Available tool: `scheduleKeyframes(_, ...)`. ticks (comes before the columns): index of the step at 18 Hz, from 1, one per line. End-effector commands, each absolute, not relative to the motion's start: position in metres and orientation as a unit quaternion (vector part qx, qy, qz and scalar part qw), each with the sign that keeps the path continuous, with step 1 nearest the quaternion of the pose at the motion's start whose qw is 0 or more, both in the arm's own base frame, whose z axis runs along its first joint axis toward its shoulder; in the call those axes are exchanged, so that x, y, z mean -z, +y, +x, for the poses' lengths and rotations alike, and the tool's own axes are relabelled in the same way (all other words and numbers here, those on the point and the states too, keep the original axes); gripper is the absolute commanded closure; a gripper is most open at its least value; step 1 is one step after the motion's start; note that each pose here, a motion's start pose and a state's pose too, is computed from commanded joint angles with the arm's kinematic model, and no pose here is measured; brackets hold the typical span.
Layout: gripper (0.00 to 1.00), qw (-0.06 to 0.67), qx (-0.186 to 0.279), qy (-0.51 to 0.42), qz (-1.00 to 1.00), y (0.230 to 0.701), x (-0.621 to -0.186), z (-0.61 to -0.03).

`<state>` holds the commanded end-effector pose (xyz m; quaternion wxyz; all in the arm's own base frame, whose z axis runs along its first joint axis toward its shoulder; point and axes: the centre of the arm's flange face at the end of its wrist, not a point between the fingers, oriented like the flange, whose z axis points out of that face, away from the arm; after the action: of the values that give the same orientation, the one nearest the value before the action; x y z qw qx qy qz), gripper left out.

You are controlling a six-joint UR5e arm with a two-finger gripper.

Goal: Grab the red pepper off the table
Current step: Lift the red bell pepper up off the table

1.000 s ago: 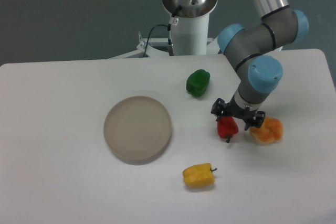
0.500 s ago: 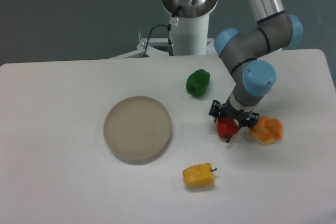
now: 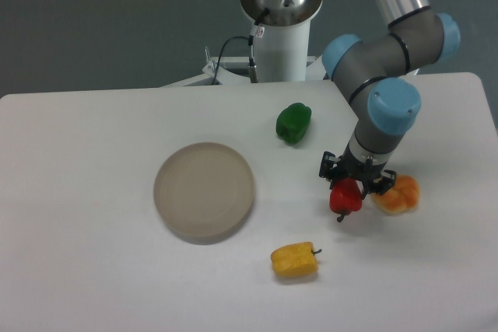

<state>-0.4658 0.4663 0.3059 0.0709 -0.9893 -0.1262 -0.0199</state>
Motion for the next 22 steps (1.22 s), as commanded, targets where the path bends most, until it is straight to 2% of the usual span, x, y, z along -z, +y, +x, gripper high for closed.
scheduleKeyframes(3, 0.75, 0.077, 0.027, -0.097, -0.992, 0.464, -0.341, -0.463)
scheduleKeyframes(4, 0.83, 0.067, 0.034, -0.073, -0.995, 0.461, -0.361, -0.466)
scheduleKeyframes(8, 0.90, 0.052, 0.048, 0.033, -0.997, 0.455, -0.412, -0.480)
scheduleKeyframes(12, 0.90, -0.010, 0.014, 0.190, -0.982, 0.443, -0.414, -0.487)
scheduleKeyframes(15, 0.89, -0.024, 0.021, 0.325, -0.945, 0.436, -0.403, -0.488)
scheduleKeyframes(18, 0.86, -0.023, 0.026, 0.375, -0.926, 0.433, -0.396, -0.490)
scheduleKeyframes(22, 0.85, -0.018, 0.032, 0.384, -0.923, 0.435, -0.388, -0.489)
